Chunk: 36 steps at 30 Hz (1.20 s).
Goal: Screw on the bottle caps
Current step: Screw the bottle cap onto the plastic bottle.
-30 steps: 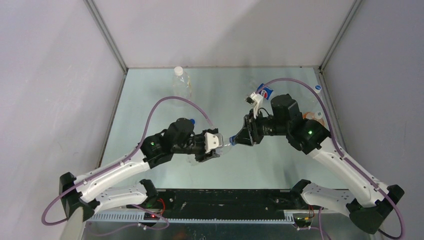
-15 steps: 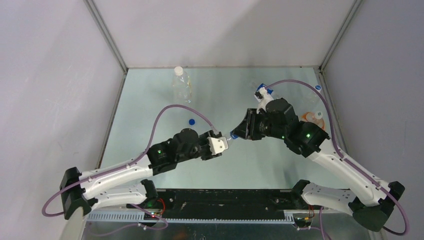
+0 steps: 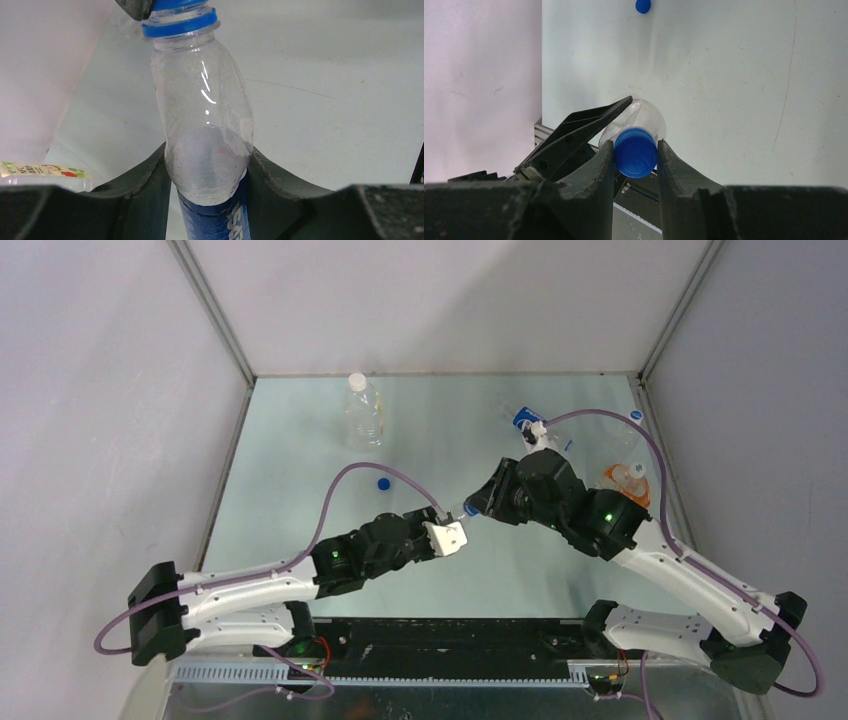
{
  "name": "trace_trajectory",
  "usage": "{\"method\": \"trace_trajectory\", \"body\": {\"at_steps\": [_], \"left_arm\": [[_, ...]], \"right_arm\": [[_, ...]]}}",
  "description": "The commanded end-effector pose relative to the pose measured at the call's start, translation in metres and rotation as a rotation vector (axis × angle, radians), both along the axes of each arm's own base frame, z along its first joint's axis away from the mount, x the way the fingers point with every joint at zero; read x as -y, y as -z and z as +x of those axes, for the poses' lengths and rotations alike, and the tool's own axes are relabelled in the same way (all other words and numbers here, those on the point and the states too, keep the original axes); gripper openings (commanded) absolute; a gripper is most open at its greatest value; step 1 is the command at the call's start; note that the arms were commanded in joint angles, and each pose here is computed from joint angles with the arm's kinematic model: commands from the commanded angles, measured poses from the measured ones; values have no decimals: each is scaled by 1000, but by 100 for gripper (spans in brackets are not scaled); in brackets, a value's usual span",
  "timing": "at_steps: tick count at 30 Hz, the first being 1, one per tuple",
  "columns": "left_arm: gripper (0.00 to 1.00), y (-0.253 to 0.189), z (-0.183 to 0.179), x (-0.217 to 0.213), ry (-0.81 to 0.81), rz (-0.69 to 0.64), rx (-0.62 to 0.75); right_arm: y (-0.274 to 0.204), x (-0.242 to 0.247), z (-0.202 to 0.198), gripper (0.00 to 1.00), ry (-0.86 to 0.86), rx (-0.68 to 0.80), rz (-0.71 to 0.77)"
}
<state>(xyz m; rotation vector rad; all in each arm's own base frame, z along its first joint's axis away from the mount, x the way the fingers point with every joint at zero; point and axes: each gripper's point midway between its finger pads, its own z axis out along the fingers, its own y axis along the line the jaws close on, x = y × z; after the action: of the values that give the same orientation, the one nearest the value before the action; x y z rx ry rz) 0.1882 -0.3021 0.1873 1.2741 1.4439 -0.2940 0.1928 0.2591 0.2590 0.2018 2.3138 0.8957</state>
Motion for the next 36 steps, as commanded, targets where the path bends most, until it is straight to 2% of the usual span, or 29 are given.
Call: {"method": "trace_trajectory", "body": {"at_steps": [1,2,3,4,5,7,10,12,16,17,23,28,33,36], "left_arm": [[0,-73,3,24,15,-288,120],[0,-69,2,24,19,-283,111],[0,-64,2,24,20,-274,102],[0,-61,1,25,18,-275,91],[0,-54,2,25,13,-267,77],[0,-43,2,24,1,-254,61],[0,-25,1,26,3,-221,23],[0,-16,-2,28,17,-205,-8],[0,-3,-8,31,61,-201,-98],[0,2,-11,31,74,-194,-133],[0,-7,-41,36,370,-243,-363],[0,-19,-63,31,535,-230,-439],[0,-31,-82,25,646,-198,-469],[0,-31,-91,21,693,-163,-484]], "right_arm": [[4,-7,-18,22,-33,-50,10],[2,-6,-17,26,-40,-31,4],[-3,-6,-16,36,-42,-5,13],[-10,-5,-15,41,-50,27,21],[-13,-4,-13,52,-47,47,22],[-22,0,-11,64,-46,92,31],[-38,5,-10,81,-81,192,25],[-47,9,-10,86,-108,260,15],[-72,18,-15,90,-188,420,-1],[-79,22,-18,90,-238,499,-32],[-84,40,-52,90,-586,766,-171],[-79,54,-69,87,-801,945,-270],[-70,52,-89,82,-1016,1018,-226],[-68,50,-93,78,-1080,1043,-201]]}}
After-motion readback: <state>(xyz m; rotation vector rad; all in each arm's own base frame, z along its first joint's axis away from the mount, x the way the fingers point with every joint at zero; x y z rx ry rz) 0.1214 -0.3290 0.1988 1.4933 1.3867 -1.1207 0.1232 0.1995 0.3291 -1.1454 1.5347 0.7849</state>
